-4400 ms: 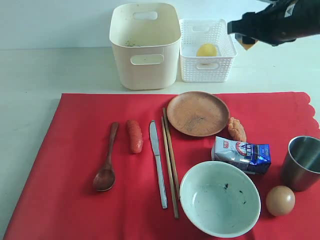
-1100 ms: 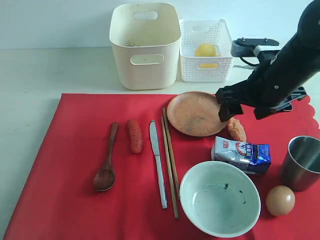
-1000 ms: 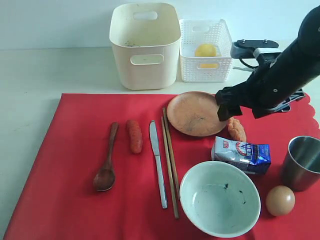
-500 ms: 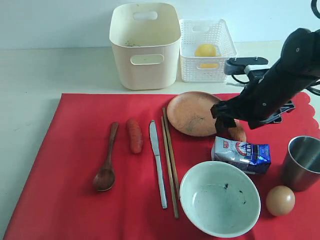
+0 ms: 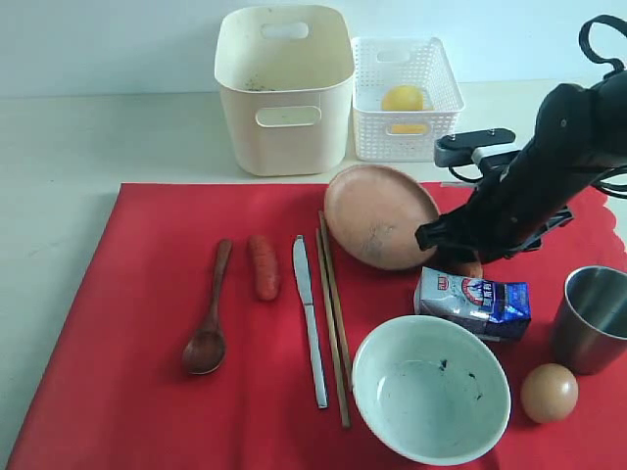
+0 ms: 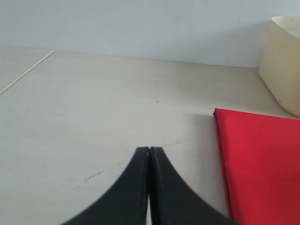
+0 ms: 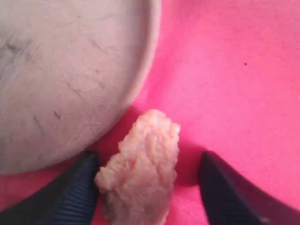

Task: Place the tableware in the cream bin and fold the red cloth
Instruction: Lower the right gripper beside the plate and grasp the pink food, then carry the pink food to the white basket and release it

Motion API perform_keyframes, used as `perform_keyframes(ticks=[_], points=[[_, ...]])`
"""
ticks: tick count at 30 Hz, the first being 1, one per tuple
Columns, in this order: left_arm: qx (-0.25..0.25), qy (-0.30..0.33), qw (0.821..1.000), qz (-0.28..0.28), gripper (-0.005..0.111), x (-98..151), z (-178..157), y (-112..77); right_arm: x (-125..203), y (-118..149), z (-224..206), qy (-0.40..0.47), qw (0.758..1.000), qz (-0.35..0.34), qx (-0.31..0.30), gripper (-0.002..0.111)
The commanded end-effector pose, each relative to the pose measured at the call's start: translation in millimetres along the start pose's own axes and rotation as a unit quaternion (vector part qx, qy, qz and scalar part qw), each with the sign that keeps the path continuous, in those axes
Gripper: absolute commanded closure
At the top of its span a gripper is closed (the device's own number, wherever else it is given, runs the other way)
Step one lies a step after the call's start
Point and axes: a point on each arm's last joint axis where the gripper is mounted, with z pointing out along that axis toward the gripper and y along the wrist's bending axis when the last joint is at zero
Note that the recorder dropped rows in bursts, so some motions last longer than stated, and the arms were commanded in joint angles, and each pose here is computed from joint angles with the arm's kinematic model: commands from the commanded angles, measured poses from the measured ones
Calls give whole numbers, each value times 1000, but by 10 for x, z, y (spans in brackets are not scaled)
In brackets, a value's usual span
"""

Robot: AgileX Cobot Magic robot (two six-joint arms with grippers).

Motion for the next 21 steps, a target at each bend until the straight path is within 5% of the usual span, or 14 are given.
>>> perform_keyframes(ticks=[1, 12, 21], points=[[-1, -6, 1000, -3, 105, -10, -6, 2, 12, 1, 31, 2, 1000, -7, 2, 72], [-1, -6, 1000, -3, 105, -10, -6, 2, 13, 6, -4, 3, 1000, 6, 1, 107], [-1, -6, 1000, -3, 105, -10, -6, 2, -75, 40, -350, -53, 999, 1, -2, 108]])
